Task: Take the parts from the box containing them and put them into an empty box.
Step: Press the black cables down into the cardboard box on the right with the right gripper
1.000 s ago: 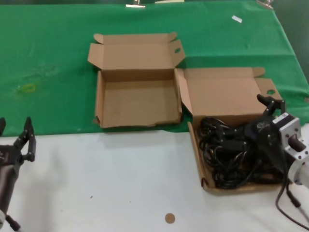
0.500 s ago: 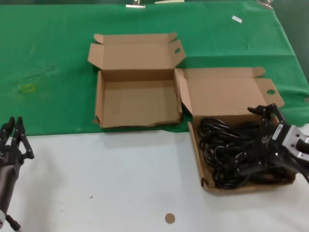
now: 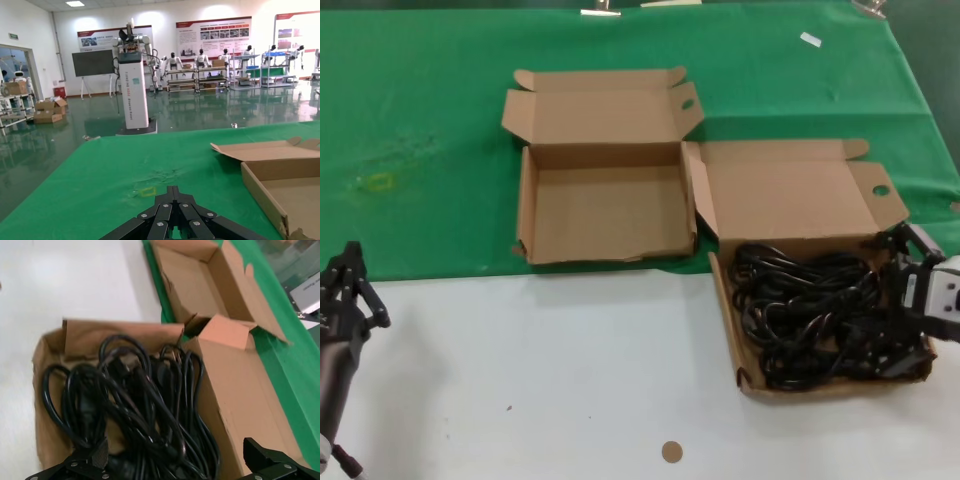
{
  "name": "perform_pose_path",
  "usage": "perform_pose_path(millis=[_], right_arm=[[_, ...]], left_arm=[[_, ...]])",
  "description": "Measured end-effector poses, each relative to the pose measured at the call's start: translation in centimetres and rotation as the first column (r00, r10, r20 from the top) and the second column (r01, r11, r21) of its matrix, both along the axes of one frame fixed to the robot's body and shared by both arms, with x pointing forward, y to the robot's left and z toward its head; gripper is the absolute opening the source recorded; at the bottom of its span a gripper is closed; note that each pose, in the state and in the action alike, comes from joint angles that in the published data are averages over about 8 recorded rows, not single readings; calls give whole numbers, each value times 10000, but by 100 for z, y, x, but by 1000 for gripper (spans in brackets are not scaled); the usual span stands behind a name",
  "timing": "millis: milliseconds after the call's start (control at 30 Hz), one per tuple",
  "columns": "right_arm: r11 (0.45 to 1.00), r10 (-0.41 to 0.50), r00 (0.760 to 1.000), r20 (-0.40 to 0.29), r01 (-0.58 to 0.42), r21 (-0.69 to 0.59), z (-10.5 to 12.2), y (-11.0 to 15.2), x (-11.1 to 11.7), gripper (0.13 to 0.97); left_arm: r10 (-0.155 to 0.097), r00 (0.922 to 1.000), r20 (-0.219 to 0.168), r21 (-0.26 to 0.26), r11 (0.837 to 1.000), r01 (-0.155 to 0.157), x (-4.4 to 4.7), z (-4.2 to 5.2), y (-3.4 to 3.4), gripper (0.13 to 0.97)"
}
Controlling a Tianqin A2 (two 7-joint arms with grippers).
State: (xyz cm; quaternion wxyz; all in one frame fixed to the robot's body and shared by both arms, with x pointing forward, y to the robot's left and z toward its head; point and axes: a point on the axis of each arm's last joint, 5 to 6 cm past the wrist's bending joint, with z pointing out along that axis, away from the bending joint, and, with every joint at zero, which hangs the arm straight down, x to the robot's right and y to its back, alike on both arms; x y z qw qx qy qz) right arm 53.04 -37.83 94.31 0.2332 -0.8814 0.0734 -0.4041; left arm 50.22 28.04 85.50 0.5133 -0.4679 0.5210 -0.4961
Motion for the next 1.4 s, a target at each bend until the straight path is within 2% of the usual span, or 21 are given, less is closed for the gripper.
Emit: perform_pose_path(millis=[300, 600, 867, 1000, 1267, 1400], right_arm=[[9968, 105, 9998, -158, -117, -788, 27, -62, 152, 936], [9952, 282, 9987, -415, -320, -920, 8, -59, 222, 834], [9946, 399, 9979, -506, -445, -932, 13, -41, 256, 662], [9945, 432, 9976, -538, -480, -926, 16, -33, 272, 662], [9938, 462, 9967, -664, -526, -976, 15, -14, 292, 438], [9929, 493, 9963, -710, -566, -1046, 37, 3, 286, 376]], left_arm=[[0, 10000, 0, 0, 10000, 0, 0, 0, 0, 144], [0, 10000, 0, 0, 10000, 0, 0, 0, 0, 144], [0, 10000, 0, 0, 10000, 0, 0, 0, 0, 144], [0, 10000, 0, 0, 10000, 0, 0, 0, 0, 144], [0, 10000, 0, 0, 10000, 0, 0, 0, 0, 144], [0, 10000, 0, 0, 10000, 0, 0, 0, 0, 144]])
